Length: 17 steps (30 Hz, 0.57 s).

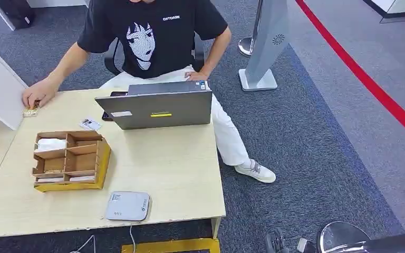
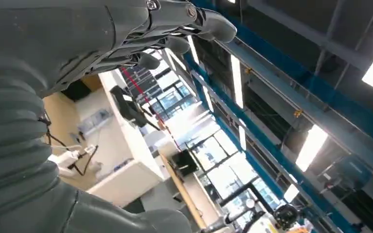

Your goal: Pass the card to the sensor for recognition and then transmit it.

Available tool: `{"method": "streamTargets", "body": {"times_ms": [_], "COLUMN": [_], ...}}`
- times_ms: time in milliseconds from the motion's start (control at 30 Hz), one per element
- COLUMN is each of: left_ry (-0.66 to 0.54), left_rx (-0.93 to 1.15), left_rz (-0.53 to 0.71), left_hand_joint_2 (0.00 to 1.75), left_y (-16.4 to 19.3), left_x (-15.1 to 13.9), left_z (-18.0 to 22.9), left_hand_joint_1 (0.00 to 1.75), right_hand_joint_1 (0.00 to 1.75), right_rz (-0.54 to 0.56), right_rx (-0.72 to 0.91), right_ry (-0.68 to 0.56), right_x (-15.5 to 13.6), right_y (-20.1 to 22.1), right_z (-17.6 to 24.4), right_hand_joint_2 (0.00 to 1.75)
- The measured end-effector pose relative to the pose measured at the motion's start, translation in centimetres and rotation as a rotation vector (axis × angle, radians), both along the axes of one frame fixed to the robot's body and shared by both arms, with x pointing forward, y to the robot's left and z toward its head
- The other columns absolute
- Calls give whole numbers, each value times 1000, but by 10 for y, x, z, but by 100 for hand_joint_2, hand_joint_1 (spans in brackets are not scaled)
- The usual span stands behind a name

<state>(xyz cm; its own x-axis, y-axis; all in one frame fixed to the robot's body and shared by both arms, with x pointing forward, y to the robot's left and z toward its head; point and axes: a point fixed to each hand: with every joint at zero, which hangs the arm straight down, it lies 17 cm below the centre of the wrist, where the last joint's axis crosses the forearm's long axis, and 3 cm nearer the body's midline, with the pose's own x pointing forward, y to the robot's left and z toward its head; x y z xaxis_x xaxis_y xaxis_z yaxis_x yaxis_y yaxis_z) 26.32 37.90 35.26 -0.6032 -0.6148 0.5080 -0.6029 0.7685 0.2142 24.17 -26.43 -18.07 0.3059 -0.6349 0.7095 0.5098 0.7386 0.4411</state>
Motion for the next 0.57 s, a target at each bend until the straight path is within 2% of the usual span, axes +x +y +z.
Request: {"method": "streamTargets", "body": {"times_ms": [167,300,400,567], "left_ry": [30,5,12,71], "left_rx": [-32,-179,-302,-359], "left_rz": [-16,-249,-345,-306], "left_hand_joint_2": [175,175,175,175], "left_y": [9,9,24,49], "left_x": [-3,-11,-17,-26], "left_z": [-6,-11,-35,-69], "left_hand_joint_1": [0,0,0,0], "right_hand_joint_1": [0,0,0,0], "right_rz": [-9,-17,-45,-61], "right_rx": [-3,-6,2,3], "right_ry": [4,4,-3,0], "right_x": [-1,-1,-3,-9], "right_y": [-3,-6,-10,-14], "right_z": [-1,-1,0,-2], "right_hand_joint_2": [175,175,175,175]}}
